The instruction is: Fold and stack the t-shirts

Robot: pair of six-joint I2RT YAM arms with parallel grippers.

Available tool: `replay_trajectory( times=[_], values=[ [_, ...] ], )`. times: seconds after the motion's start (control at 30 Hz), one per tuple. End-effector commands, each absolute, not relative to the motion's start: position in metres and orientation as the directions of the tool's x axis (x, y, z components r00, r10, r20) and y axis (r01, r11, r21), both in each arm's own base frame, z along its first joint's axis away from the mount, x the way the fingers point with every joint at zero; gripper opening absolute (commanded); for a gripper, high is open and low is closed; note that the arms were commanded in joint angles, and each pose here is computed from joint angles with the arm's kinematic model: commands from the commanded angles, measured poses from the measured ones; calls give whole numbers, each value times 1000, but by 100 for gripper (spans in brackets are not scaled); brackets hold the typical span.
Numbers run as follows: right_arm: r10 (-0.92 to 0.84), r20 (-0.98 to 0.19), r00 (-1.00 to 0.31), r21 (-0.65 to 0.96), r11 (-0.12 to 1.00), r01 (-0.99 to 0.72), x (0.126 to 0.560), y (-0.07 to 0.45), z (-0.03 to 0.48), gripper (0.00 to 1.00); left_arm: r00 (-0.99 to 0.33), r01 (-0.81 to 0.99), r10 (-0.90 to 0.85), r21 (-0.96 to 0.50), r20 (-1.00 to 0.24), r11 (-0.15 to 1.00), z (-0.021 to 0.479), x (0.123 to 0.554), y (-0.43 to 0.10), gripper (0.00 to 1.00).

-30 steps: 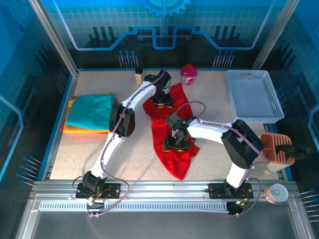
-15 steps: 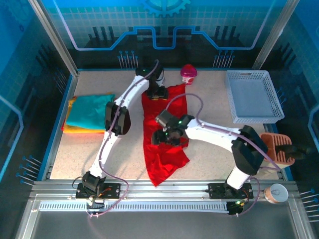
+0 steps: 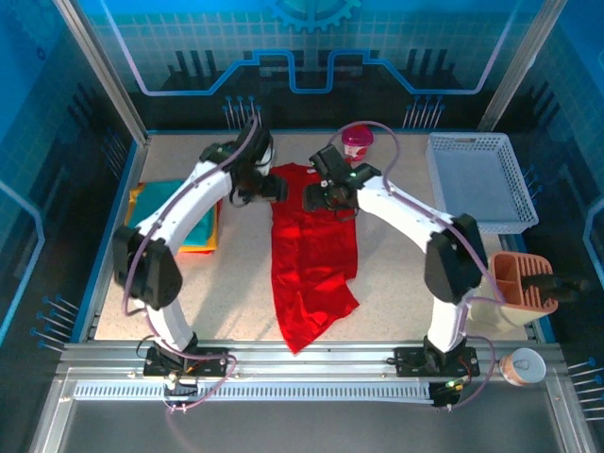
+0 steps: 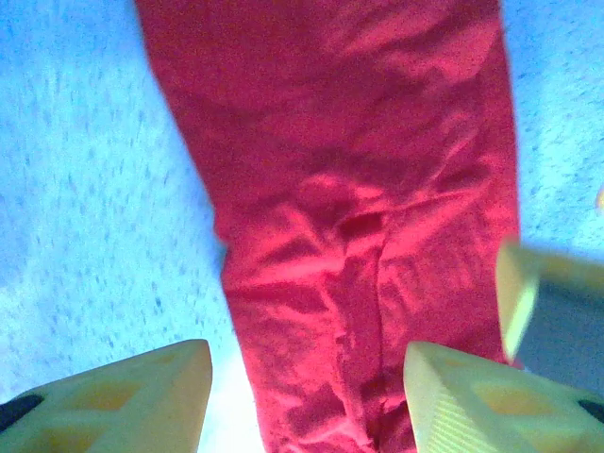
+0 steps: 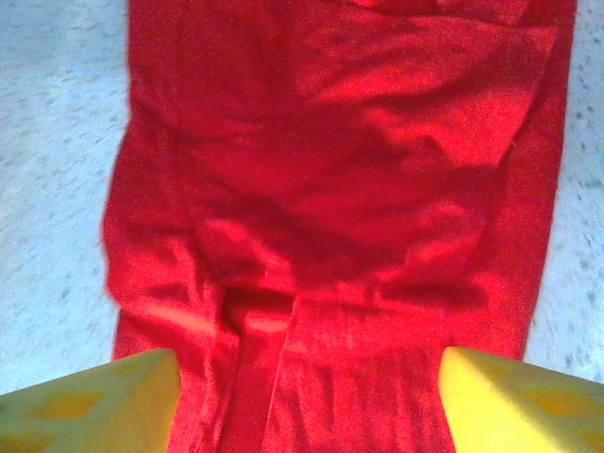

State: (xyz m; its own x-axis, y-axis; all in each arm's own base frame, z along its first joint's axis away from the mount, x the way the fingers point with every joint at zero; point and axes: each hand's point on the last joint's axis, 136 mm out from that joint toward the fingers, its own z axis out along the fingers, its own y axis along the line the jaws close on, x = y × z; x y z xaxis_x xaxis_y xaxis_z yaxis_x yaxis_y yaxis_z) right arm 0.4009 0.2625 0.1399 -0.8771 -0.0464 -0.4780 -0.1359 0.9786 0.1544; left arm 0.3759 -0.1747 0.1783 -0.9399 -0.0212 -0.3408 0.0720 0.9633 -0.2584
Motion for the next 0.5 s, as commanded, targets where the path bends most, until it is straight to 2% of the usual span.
replay_trajectory(
  times=[0.0, 0.27, 0.47],
  values=[
    [-111, -431, -896, 94, 981, -167, 418, 265, 113, 73, -928, -1, -104, -278, -357, 961, 164, 357, -162, 56],
    [-105, -334, -937, 85, 986, -141, 463, 288, 40, 72, -941, -88, -187, -330, -282, 940, 127, 285, -144, 56],
    [-42, -256, -966, 99, 993, -69, 489, 285, 4, 71, -949, -103, -196, -348, -246, 932, 112, 256, -150, 56]
  ],
)
